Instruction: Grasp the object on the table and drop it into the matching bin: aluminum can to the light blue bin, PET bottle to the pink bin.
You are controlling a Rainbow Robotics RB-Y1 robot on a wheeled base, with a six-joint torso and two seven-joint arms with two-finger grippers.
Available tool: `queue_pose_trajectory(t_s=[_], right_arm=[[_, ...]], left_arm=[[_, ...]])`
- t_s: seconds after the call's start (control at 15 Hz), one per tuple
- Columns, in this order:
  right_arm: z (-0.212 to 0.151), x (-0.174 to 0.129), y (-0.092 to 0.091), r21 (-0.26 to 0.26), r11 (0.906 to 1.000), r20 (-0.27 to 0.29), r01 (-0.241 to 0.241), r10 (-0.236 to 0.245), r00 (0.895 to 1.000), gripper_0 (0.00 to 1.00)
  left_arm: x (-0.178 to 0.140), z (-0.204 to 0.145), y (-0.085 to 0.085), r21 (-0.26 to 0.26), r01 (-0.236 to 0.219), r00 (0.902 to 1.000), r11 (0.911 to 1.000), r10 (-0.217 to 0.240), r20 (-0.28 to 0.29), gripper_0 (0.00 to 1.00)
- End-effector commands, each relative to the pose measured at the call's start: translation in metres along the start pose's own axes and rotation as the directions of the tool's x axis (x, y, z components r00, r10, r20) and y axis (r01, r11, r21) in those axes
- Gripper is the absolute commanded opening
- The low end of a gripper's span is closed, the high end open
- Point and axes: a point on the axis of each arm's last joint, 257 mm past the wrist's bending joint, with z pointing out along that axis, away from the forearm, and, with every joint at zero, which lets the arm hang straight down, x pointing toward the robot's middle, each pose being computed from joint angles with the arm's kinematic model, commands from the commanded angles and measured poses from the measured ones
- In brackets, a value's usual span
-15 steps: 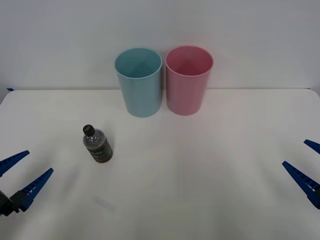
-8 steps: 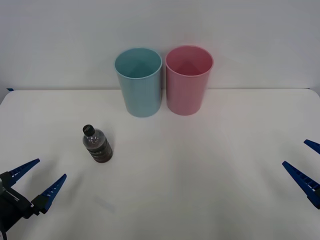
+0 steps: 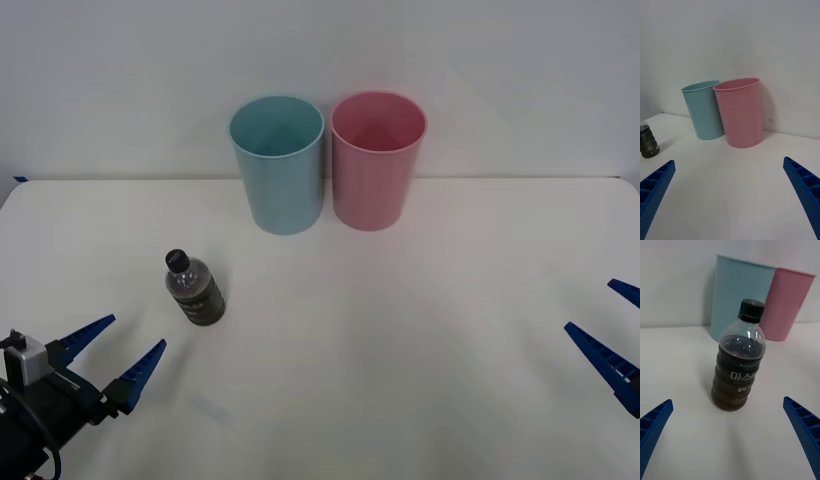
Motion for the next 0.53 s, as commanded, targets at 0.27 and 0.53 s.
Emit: queue_pose_trajectory(t_s=[0.27, 0.53], right_arm=[[0.0, 0.0, 0.0, 0.0, 1.0, 0.0, 0.0, 0.0, 1.0, 1.0], [0.0, 0.0, 0.0, 0.0, 1.0, 0.0, 0.0, 0.0, 1.0, 1.0]], left_arm=[[0.0, 0.03, -0.002, 0.025, -0.006, 0.9998, 0.9997, 0.006, 0.018, 1.0], [0.001, 0.05, -0.001, 0.029, -0.018, 0.9995, 0.9994, 0.017, 0.028, 1.0]])
